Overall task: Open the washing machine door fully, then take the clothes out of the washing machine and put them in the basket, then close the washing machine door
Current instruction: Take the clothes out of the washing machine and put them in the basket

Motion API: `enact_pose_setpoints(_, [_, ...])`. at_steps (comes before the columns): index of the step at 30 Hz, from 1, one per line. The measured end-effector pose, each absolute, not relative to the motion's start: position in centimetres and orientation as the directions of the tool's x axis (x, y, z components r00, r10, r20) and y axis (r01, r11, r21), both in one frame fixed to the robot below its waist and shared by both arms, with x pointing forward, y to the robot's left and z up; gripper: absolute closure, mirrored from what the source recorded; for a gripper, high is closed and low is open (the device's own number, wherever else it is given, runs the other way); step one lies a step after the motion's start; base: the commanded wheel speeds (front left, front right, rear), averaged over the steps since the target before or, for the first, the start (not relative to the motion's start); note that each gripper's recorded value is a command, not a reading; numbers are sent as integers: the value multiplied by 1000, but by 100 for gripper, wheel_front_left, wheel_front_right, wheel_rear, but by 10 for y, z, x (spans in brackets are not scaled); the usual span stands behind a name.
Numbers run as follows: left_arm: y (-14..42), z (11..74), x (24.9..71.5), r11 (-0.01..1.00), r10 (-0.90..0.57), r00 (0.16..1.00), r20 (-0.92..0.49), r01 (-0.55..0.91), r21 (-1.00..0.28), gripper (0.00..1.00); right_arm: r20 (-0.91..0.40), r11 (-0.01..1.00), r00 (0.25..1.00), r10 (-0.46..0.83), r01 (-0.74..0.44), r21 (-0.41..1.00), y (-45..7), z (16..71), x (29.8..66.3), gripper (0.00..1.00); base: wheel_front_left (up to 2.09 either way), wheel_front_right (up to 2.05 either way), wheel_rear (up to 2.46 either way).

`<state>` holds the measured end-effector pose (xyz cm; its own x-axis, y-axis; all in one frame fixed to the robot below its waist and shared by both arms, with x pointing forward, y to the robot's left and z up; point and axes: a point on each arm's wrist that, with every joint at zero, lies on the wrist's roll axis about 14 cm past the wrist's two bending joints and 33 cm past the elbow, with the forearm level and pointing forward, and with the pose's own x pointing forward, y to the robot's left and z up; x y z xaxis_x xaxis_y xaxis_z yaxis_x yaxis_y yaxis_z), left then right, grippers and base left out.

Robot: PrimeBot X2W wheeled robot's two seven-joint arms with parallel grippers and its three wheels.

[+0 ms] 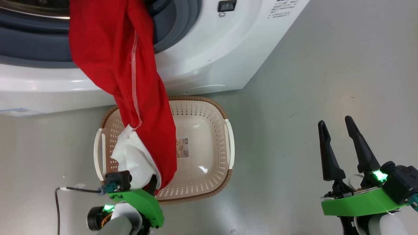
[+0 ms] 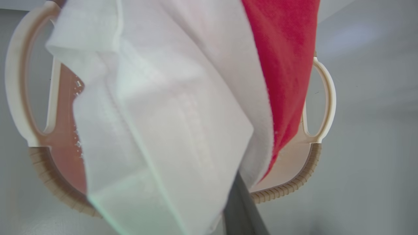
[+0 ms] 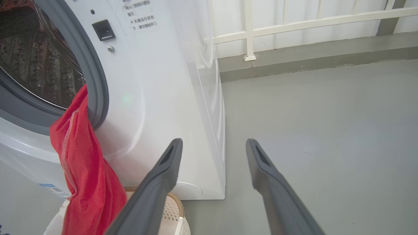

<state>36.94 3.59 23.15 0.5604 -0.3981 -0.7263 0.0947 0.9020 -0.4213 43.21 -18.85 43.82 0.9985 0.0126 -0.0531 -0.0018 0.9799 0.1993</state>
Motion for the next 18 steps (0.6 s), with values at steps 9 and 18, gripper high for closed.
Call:
enact_pose_setpoints(9, [36,240,388,903,-376,607,-700,72,-423,0,-54,980,998,15,-4,201,-188,438,433,0,0,0,0])
enact_pose_setpoints(18, [35,253,410,899,-373,661,-651,86,-428,0,-55,979,998,22,-10,204,-185,436,434,0,0,0,0])
